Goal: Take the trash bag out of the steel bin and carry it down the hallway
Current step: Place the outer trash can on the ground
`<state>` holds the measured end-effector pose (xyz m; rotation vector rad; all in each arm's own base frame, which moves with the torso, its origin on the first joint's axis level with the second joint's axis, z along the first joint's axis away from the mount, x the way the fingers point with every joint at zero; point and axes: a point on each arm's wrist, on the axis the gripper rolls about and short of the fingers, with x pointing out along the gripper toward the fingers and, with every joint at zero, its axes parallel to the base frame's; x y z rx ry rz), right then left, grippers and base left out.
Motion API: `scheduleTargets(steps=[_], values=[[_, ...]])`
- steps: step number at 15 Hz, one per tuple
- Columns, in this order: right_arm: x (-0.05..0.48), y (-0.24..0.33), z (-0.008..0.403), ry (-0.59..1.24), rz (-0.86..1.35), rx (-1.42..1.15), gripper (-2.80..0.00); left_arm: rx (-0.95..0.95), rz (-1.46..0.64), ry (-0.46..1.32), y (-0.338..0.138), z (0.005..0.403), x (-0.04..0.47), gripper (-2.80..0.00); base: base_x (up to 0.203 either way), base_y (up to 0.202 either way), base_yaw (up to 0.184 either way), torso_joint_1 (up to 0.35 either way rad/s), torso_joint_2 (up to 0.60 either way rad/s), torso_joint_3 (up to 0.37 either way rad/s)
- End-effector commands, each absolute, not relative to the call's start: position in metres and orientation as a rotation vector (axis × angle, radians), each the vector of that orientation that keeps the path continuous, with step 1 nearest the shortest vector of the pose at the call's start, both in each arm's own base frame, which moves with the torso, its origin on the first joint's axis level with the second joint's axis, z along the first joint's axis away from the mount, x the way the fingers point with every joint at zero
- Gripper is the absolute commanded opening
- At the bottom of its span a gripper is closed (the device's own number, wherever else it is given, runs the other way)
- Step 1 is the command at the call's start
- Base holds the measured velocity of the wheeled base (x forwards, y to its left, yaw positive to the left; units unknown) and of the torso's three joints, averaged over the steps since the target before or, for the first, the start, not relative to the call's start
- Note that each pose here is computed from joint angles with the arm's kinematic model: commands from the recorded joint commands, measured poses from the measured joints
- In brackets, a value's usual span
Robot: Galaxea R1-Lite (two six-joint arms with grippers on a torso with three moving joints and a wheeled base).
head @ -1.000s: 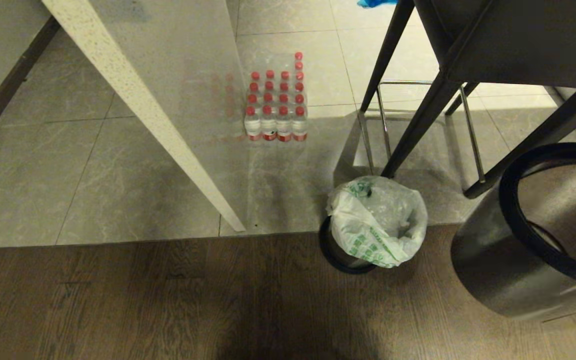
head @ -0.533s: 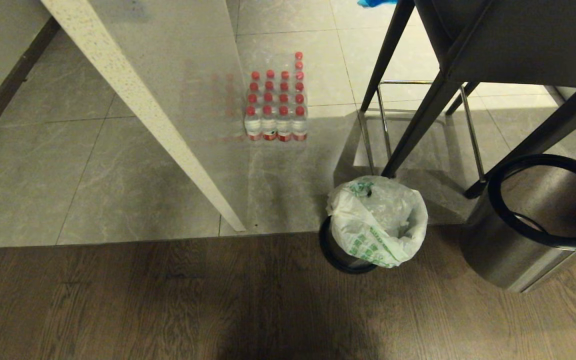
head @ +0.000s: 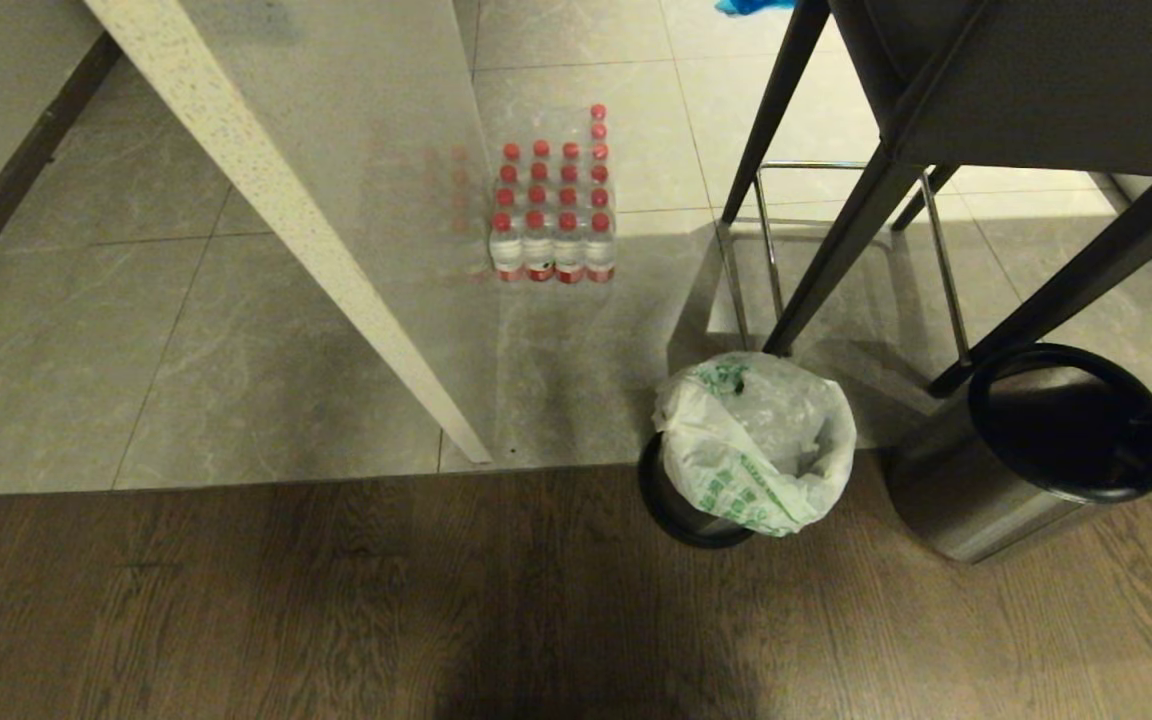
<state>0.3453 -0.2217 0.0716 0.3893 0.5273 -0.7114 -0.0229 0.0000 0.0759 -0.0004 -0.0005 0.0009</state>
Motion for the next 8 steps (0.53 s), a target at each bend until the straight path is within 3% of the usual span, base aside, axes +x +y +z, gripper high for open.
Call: scheduleTargets(steps=[1,2,3,8], values=[[0.349,-0.225,0.042,0.573,-0.711,0.4,-2.8,0.0,0.002,-0.002,0.0,0.076,-0.023,-2.8,0.0,0.0,0.0,0.0,0.0,0.0],[0.349,-0.225,0.044,0.572,-0.708,0.399,-2.8,-0.001,0.002,-0.002,0.0,0.076,-0.023,-2.8,0.0,0.0,0.0,0.0,0.0,0.0],[0.346,-0.227,0.052,0.557,-0.707,0.39,0.0,0.0,0.002,-0.002,0.0,0.076,-0.023,-2.8,0.0,0.0,0.0,0.0,0.0,0.0],[0.302,-0.231,0.11,0.506,-0.633,0.214,0.0,0.0,0.002,-0.002,0.0,0.076,-0.023,-2.8,0.0,0.0,0.0,0.0,0.0,0.0]])
